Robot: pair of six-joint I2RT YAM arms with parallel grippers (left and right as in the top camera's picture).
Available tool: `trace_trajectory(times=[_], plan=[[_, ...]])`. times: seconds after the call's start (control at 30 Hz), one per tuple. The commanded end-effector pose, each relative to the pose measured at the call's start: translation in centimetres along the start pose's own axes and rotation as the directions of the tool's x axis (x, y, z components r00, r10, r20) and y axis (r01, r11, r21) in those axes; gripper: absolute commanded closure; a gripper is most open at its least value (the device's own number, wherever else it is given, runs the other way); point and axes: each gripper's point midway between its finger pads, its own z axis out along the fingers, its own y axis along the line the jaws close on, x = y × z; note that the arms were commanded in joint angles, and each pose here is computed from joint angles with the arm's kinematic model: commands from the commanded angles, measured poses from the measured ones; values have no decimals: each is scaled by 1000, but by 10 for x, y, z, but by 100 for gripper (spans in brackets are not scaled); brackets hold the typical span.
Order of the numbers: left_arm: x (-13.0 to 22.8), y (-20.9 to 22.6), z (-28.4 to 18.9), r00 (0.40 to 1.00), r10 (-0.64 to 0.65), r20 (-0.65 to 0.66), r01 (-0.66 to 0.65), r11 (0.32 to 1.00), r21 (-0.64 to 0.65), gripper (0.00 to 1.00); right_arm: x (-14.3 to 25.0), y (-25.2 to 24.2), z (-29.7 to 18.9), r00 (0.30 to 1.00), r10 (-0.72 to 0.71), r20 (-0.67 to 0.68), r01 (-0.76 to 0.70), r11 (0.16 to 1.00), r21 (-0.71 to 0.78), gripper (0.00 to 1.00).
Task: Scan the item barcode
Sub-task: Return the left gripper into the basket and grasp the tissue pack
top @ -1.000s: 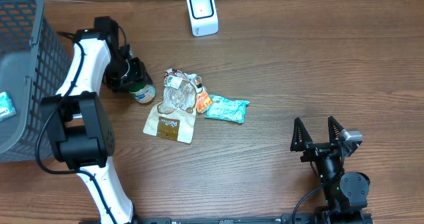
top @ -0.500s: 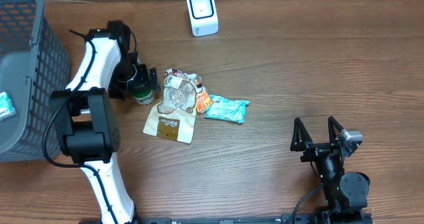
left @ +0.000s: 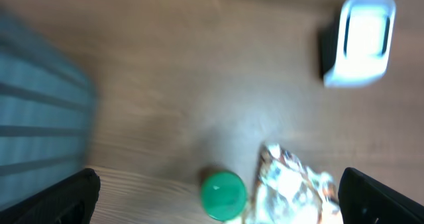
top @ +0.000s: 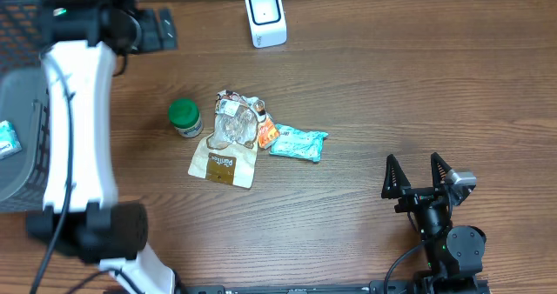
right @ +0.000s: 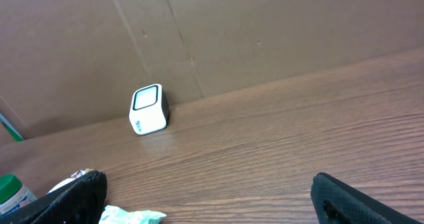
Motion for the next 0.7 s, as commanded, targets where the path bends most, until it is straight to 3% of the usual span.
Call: trace_trajectory(times=[0.0, 0.13, 0.33, 0.53, 0.67], plan=[[-21, 60, -54, 981, -101, 163, 134, 969, -207, 0, 1, -1, 0, 1000, -2, 9, 2, 1000, 5, 0], [-22, 127, -91, 936, -225, 271, 310, 892, -328, 0, 1, -1, 0, 1000, -2, 10, 2, 1000, 6, 0], [2, 219, -95, 890, -356, 285, 452, 772, -448, 4, 1, -1, 0, 1000, -2, 9, 2, 1000, 6, 0], [45, 287, -64, 899, -409, 160, 423, 708, -565, 15, 1, -1, 0, 1000, -2, 10, 2, 1000, 6, 0], [72, 313, -36, 896, -439, 67, 387, 697, -603, 29, 1, -1, 0, 1000, -2, 9, 2, 1000, 6, 0]])
